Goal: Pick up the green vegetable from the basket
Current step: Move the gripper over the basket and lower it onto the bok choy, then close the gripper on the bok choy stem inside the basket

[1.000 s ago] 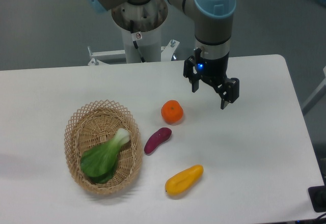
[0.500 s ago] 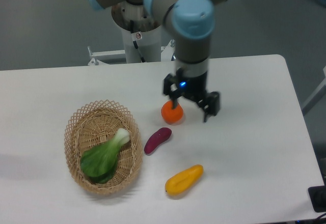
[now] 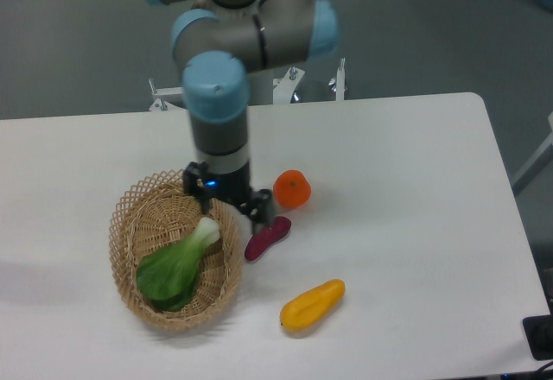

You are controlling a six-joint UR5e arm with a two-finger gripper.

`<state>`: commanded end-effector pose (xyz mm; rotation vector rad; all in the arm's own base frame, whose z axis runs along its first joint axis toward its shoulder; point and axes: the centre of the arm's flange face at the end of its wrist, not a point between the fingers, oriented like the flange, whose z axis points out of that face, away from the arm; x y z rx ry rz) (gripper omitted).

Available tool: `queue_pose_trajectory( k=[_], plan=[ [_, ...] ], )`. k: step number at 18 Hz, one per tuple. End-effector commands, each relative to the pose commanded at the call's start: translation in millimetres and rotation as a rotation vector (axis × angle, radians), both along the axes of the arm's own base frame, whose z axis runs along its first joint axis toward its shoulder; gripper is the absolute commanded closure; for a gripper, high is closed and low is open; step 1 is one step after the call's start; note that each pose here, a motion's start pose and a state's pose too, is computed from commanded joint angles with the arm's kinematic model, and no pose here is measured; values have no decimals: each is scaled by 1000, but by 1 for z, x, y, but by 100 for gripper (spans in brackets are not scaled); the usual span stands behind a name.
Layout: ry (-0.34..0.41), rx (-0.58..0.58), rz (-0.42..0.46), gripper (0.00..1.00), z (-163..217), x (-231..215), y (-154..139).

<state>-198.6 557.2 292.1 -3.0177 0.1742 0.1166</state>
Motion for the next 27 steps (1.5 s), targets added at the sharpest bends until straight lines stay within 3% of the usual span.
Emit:
queue_pose_trajectory(
  k=[4,8,21,22,24,25,27],
  plan=[
    [60,-53,-42,0,-44,13,17],
    [44,-88,-68,0,-65,24,14],
    [28,-117,-72,1,-84,27,11],
    [29,-116,-73,11,-84,27,12],
    [29,-116,-78,49,-84,26,13],
    [30,-114,-84,56,-82,26,13],
    [34,-109,-93,58,-80,25,15]
  ],
)
